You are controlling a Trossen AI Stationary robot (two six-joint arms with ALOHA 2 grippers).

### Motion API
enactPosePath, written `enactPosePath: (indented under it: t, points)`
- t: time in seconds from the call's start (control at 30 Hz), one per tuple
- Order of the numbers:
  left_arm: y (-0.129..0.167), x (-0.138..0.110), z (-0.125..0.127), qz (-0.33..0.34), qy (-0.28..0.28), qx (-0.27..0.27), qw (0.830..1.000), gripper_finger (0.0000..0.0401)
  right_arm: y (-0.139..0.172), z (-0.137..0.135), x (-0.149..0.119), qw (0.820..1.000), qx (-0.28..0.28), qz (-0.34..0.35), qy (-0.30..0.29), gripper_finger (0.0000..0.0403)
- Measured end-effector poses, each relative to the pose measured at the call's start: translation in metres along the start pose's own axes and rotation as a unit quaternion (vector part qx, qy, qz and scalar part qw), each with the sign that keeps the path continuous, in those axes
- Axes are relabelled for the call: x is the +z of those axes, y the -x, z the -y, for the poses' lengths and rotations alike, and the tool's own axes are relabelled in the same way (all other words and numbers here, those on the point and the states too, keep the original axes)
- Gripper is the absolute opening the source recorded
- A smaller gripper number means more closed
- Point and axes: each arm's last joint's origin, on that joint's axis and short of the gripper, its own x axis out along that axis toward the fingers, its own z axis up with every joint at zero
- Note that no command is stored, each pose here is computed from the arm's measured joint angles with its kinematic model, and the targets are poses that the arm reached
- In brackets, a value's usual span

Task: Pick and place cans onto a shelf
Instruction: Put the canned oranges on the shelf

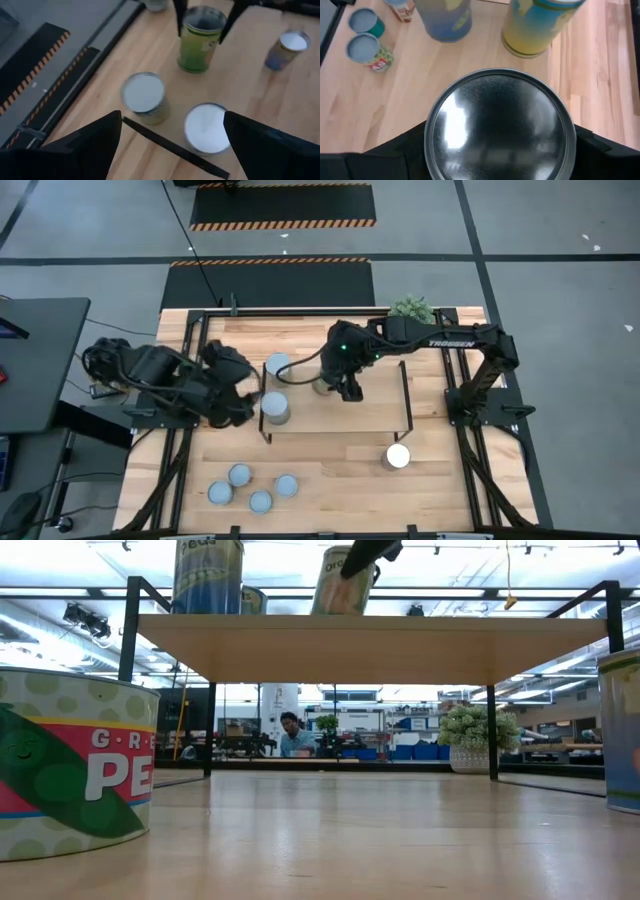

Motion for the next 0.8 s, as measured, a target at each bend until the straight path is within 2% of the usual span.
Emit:
enactPosePath:
  t: [0.13, 0.33, 0.8]
  points:
    - [0.005, -0.004, -0.009, 0.026, 0.030, 0.011, 0.999, 0.0356, 0.001, 0.008, -0.002, 1.000, -0.008, -0.003, -0.002, 0.0319]
    - [0.004, 0.000, -0.006, 0.048, 0.048, 0.000, 0.998, 0.0356, -0.008, 0.017, -0.009, 1.000, -0.008, -0.011, -0.001, 0.0319]
    - [0.004, 0.001, -0.005, 0.055, 0.052, -0.006, 0.997, 0.0356, -0.009, 0.021, -0.010, 1.000, -0.006, -0.004, -0.004, 0.0332]
